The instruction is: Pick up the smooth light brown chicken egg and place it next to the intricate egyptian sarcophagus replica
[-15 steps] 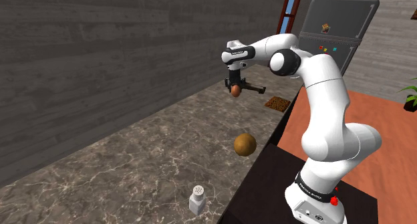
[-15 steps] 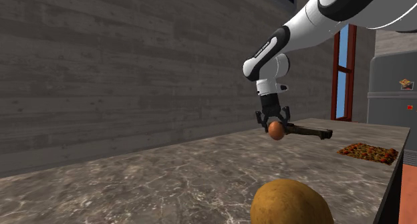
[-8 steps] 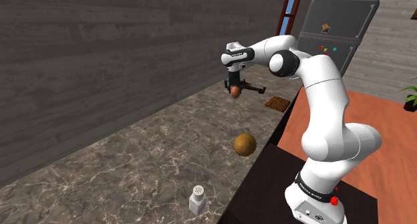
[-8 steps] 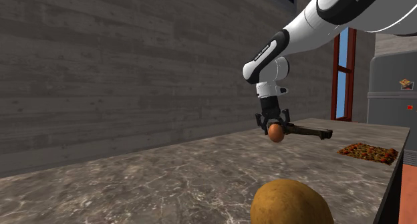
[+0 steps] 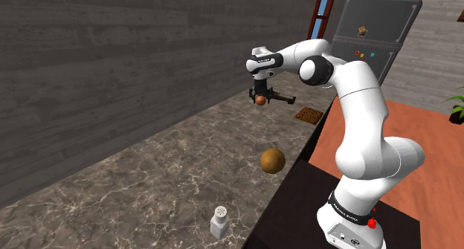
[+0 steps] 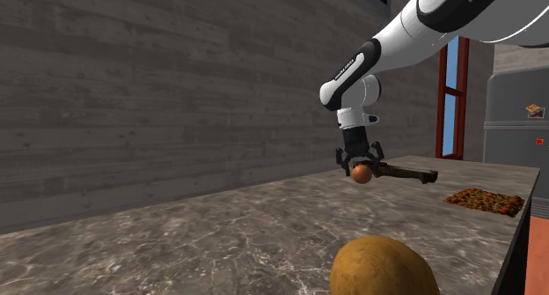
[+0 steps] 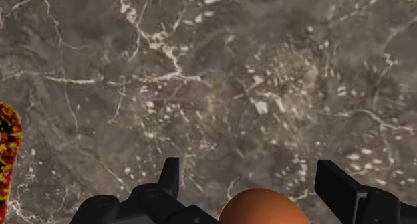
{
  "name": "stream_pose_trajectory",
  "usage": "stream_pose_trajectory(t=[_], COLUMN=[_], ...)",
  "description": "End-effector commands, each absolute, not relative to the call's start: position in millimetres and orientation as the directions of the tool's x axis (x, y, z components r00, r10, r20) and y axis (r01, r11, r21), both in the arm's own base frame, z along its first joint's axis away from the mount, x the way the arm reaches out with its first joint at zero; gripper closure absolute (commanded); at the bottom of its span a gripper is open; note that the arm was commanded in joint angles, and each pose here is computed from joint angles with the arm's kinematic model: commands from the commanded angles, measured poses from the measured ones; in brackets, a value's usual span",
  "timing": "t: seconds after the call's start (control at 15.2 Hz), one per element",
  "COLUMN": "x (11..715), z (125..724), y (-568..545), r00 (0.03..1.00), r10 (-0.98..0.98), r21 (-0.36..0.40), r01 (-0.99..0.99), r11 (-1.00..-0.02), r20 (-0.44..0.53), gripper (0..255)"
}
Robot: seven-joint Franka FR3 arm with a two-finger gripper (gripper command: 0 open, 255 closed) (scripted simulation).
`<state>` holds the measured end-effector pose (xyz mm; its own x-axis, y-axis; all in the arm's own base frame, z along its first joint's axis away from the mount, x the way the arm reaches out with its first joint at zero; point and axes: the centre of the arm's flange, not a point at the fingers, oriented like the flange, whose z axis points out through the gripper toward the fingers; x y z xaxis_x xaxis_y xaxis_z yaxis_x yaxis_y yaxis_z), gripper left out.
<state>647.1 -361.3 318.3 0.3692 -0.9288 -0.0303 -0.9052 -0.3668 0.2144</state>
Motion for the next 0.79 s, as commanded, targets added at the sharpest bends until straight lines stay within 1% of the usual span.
stream_pose_trajectory(t=[0.0, 0.2, 0.73], x=[649.9, 657.6, 657.6], z=[331.2, 367.1, 367.1], y=[-360.6, -358.7, -358.7], r00=[0.369, 0.369, 0.369], r10=[-0.929, -0.929, -0.929], r21=[0.214, 0.214, 0.214], r01=[-0.905, -0.905, -0.905], r11=[-0.367, -0.367, -0.367], r20=[-0.030, -0.030, -0.030], gripper=[0, 0, 0])
